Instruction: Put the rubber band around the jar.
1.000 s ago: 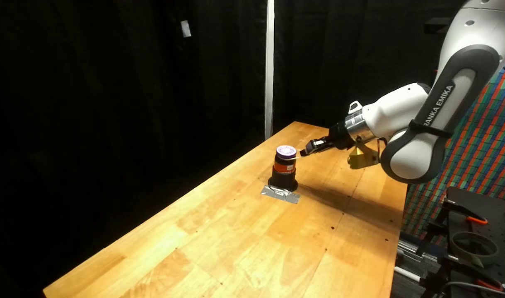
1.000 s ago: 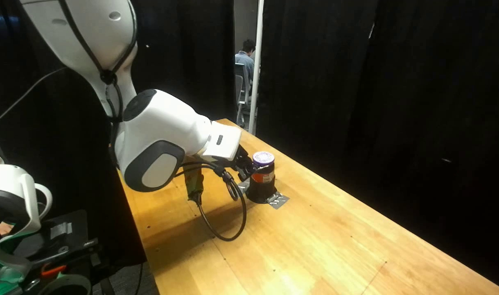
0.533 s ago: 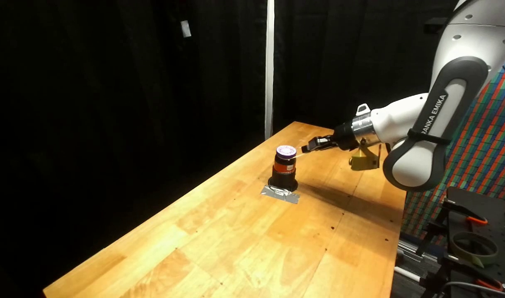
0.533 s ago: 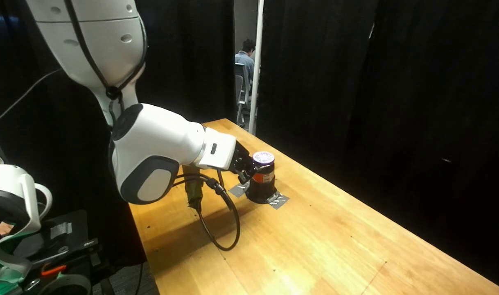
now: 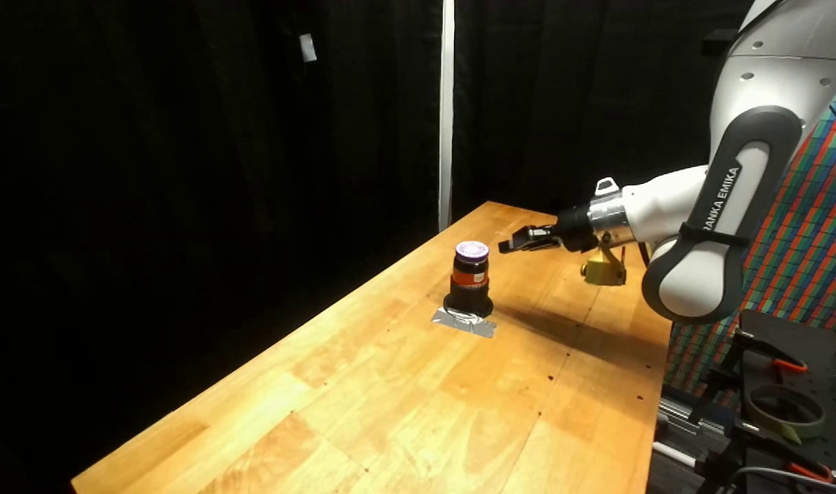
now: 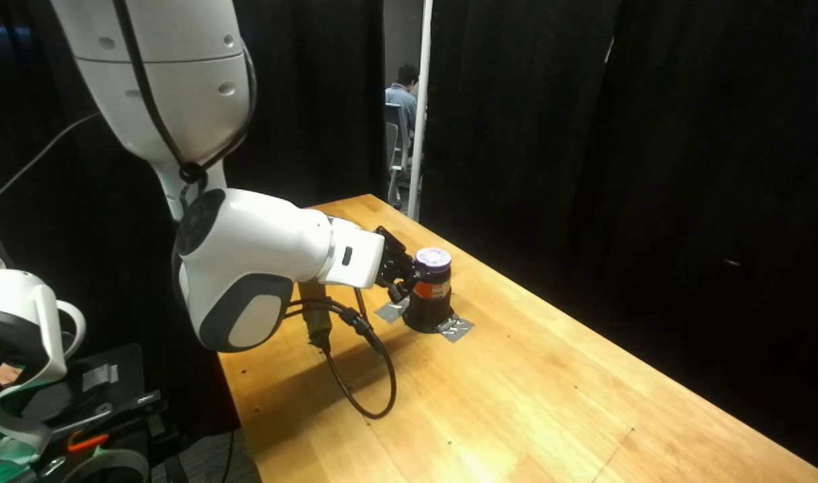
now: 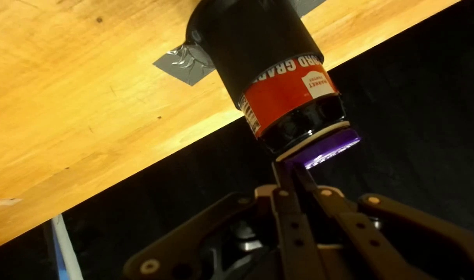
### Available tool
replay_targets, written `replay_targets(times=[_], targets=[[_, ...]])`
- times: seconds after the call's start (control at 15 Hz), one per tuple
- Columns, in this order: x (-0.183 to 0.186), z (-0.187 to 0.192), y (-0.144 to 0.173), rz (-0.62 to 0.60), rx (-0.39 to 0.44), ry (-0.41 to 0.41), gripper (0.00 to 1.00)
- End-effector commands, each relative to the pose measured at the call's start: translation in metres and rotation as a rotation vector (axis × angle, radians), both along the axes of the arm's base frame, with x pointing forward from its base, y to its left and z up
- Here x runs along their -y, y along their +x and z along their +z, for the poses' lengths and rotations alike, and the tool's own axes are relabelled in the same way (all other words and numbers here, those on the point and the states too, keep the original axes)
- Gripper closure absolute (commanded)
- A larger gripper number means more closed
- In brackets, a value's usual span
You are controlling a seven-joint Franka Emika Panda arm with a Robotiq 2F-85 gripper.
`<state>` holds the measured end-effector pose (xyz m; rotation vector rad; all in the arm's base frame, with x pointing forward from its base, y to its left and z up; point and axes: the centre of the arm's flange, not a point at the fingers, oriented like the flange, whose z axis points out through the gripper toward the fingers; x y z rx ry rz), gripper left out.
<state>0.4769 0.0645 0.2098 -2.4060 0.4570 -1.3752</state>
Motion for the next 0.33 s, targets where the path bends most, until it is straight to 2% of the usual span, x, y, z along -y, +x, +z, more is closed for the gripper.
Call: replay_targets(times=[0.0, 0.07, 0.13, 0.27], targets=[[0.0053, 0.0024, -0.0024, 0.017, 0.025, 0.052, 0.68], [0.0019, 0.0003, 0.0000, 0.007, 0.004, 0.018, 0.67], [0.0031, -0.0004, 0.0002, 0.006, -0.001, 0.018, 0.89], [0.0034, -0.0014, 0.0003, 0.006, -0.007, 0.017, 0.76]])
